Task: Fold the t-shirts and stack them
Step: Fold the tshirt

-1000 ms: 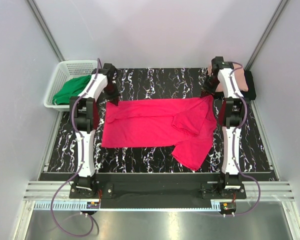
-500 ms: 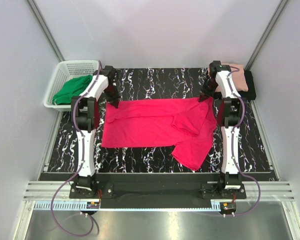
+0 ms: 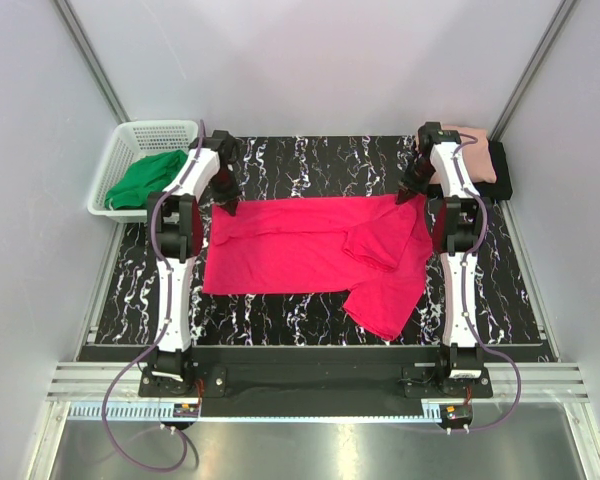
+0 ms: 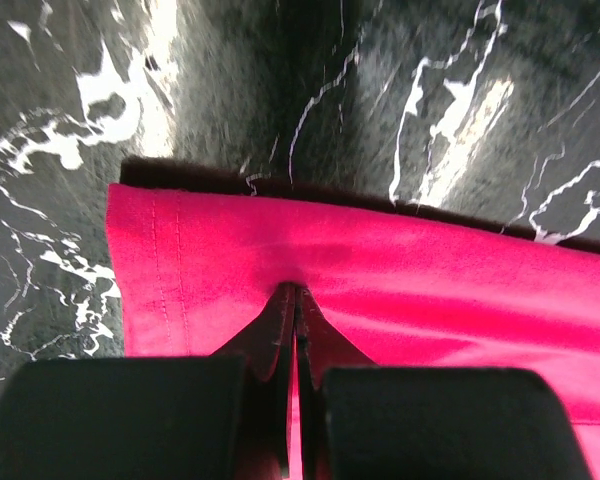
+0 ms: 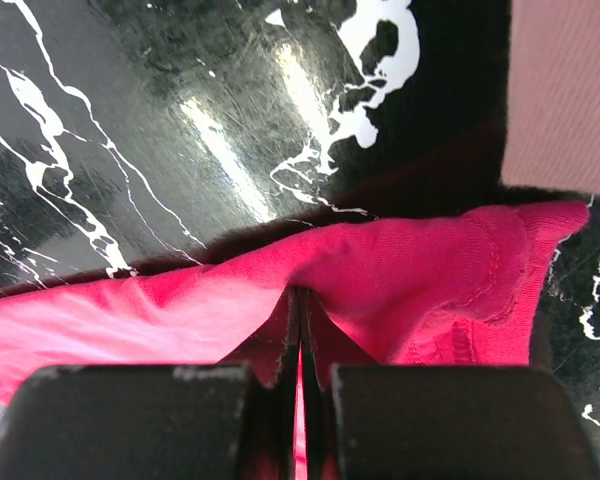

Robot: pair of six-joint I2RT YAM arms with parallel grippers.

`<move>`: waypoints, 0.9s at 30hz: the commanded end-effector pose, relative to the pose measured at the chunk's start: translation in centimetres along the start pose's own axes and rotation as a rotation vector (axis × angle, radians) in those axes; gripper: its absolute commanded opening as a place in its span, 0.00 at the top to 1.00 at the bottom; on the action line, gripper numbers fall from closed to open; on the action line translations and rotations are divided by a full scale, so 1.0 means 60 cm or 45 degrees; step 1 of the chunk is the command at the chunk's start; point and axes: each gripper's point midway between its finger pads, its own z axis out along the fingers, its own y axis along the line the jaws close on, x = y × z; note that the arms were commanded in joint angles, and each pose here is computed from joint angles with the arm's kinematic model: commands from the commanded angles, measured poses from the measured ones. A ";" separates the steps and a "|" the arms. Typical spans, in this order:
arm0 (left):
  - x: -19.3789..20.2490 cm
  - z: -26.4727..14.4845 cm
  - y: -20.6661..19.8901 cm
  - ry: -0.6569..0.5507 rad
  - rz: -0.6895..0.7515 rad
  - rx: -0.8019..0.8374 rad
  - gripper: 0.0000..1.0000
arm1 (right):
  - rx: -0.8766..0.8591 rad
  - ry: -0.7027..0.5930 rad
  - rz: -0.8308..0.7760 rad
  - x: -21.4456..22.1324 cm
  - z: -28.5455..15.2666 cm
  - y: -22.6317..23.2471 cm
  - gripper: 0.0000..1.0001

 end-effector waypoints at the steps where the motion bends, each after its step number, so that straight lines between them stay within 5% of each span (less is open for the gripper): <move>1: -0.027 0.007 0.008 -0.064 -0.019 -0.059 1.00 | 0.009 -0.024 -0.027 -0.011 0.020 0.001 1.00; 27: -0.063 0.015 0.031 -0.091 -0.139 -0.016 1.00 | -0.137 -0.065 0.004 -0.036 0.023 0.042 1.00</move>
